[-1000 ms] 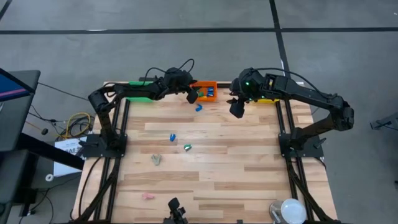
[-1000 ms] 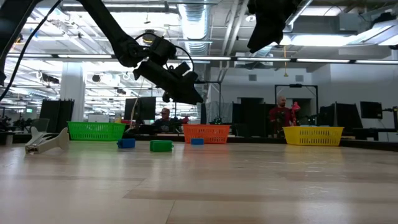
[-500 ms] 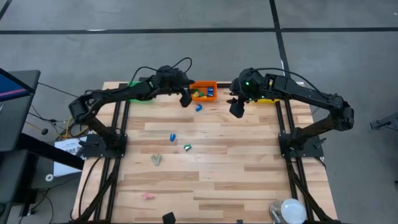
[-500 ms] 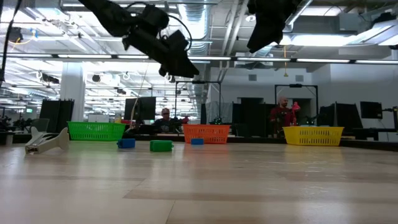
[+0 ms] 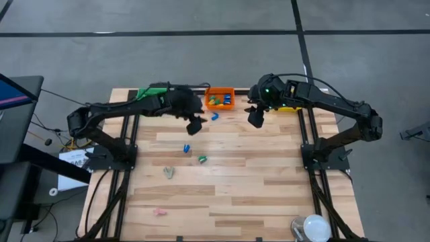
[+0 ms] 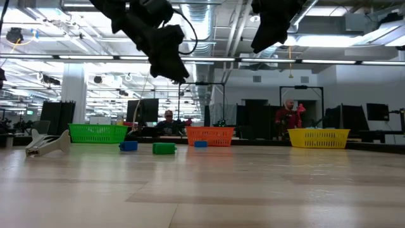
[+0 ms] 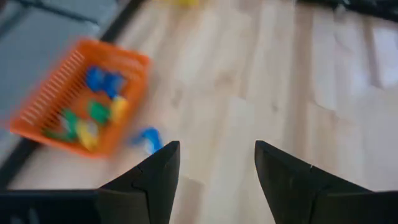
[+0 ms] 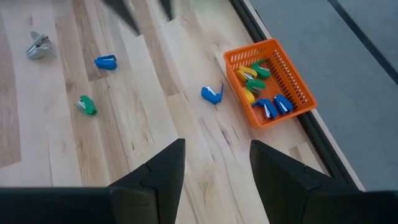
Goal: Pick and place Stapler, Stapler remover, tape
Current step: Put the blue stapler into the orange bin
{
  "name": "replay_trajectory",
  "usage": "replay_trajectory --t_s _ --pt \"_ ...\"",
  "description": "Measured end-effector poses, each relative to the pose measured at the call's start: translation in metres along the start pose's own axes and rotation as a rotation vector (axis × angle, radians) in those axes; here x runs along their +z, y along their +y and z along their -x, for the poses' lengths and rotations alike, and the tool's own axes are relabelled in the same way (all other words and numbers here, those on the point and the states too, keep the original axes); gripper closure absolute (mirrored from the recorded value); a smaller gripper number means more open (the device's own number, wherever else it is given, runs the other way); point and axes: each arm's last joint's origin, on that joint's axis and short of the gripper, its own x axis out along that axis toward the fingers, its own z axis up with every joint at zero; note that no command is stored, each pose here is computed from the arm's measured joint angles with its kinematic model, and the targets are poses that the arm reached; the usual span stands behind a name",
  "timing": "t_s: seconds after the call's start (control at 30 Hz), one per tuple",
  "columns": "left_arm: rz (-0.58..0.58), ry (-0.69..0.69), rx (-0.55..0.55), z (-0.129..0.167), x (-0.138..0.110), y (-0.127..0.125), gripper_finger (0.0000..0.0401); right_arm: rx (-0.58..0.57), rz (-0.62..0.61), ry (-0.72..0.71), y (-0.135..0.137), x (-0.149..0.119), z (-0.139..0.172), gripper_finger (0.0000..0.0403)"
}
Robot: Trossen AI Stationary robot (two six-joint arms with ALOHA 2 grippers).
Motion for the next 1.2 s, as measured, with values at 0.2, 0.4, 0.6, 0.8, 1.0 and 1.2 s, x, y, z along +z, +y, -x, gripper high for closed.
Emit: replay_trajectory --t_s 0.2,0.4,0.6,0.8,1.0,1.2 --pt "0.172 0.147 -0.049 -0.001 -0.013 -0.026 0.0203 0.000 0.000 0.000 0.000 0.000 0.000 0.0230" --pt "0.406 0.256 0.003 0.000 -0.024 -0.037 0.0203 0.000 0.000 0.000 0.000 0.000 0.000 0.0230" --pt "0.587 0.321 0.086 -0.005 -0.043 -0.039 0.0203 0.000 0.000 0.000 0.000 0.000 0.000 0.0230" --pt "0.651 0.396 0.106 -0.011 -0.067 -0.042 0.0203 0.000 0.000 0.000 0.000 0.000 0.000 0.0230" --pt "0.653 0.469 0.142 -0.009 -0.079 -0.045 0.0192 0.000 0.000 0.000 0.000 0.000 0.000 0.0230" --pt "0.679 0.493 0.165 -0.008 -0.081 -0.045 0.0174 0.000 0.000 0.000 0.000 0.000 0.000 0.0230"
